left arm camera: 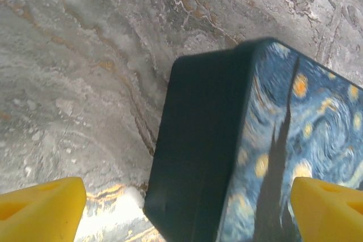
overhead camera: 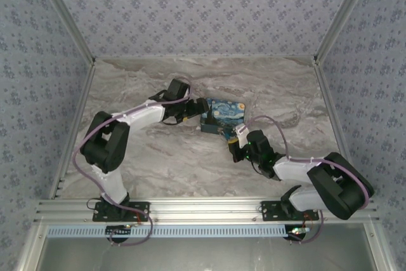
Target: Unlock the padlock with the key
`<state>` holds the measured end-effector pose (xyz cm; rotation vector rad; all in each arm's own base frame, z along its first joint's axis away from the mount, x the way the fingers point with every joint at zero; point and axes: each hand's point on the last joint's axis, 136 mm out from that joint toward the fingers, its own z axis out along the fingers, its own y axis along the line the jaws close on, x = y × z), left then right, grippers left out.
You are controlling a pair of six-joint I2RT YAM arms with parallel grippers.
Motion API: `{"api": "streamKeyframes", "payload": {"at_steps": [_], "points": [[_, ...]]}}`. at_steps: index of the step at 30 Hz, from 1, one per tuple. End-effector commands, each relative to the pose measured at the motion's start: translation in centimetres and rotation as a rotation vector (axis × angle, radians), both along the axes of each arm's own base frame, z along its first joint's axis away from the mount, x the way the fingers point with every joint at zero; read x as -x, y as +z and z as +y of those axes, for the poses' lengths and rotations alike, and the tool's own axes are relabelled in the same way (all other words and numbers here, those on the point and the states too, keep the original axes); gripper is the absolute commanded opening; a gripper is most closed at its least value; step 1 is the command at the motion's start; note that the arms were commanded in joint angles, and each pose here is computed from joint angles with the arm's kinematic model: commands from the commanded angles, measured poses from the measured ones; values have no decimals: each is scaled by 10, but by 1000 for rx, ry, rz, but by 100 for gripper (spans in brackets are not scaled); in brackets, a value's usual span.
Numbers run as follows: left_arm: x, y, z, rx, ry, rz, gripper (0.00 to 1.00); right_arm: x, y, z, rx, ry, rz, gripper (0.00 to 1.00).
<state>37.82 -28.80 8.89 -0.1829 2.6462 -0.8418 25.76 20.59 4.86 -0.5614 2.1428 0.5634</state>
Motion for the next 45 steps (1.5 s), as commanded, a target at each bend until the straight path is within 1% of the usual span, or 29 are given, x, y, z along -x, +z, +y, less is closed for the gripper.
{"api": "streamKeyframes", "payload": {"at_steps": [1,5,10,16,23,31,35,40,45], "points": [[-9,6,-8,16,-59,-10,93,3,-3,-3,-15,-15,48,0],[-13,-7,-4,2,-51,10,93,4,-5,-5,-23,-24,65,0],[-7,-27,3,-38,-46,46,91,5,-10,-7,-27,-29,91,0],[10,-49,15,-49,-22,88,90,5,-12,-8,-54,-22,118,0],[41,-71,37,-68,17,128,89,9,-12,-9,-108,-5,158,0],[71,-78,50,-49,53,153,89,15,-12,-5,-170,29,216,0],[83,-79,57,-64,69,155,89,15,-12,-5,-204,30,244,0],[87,-79,61,-64,82,156,89,12,-9,-3,-265,40,289,0],[87,-79,62,-66,88,157,89,6,-13,-11,-336,-8,385,0]]}}
